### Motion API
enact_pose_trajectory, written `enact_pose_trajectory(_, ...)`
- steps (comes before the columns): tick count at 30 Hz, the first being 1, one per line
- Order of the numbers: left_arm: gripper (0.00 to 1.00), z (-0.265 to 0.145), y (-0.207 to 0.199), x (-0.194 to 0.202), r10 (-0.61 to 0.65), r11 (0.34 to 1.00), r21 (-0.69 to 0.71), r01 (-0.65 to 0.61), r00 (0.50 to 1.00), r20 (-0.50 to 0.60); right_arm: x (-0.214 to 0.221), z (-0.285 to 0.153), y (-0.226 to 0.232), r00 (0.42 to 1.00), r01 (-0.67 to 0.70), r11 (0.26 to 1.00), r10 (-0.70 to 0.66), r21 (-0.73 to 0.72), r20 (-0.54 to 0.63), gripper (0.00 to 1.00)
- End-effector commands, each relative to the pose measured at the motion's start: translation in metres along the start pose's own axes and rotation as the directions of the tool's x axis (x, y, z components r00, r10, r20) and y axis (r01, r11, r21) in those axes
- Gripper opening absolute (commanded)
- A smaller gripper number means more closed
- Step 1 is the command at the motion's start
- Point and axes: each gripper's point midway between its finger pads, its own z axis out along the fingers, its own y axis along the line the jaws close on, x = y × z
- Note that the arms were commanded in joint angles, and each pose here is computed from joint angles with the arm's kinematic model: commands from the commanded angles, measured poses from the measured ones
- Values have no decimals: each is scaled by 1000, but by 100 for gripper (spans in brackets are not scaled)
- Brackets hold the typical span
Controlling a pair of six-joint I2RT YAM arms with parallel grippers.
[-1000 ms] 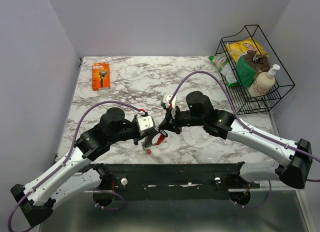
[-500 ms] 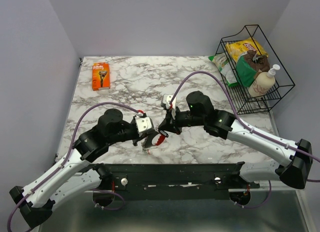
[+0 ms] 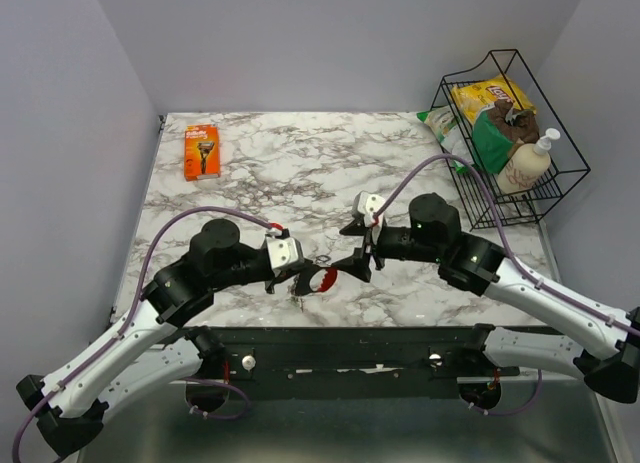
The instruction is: Put the keys on the keyring
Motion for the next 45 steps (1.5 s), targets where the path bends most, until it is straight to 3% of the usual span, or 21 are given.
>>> enact_pose_trajectory(1,0,-2,-1,-20,64,998,9,-65,995,81,-27,-18,3,990,79,997,-81,18,115,80)
enact_pose_trajectory(10,0,-4,-13,-32,113,990,68,-124,982,151,-59,-39,47,954,203,962,-152,-181,259,82)
enact_pose_trajectory(14,0,-6,-19,-40,120,986,94,-138,976,183,-62,-34,59,955,207,939,-133,-274,264,66)
enact_pose_trajectory(19,0,-7,-24,-48,117,982,123,-145,971,210,-67,-32,68,956,207,916,-115,-343,270,58)
enact_pose_trajectory(37,0,-7,-29,-61,106,976,159,-149,963,250,-61,-12,62,968,167,921,-85,-353,235,47)
enact_pose_trajectory(45,0,-11,-30,-65,107,977,152,-152,957,271,-61,-12,62,968,164,921,-81,-355,235,26)
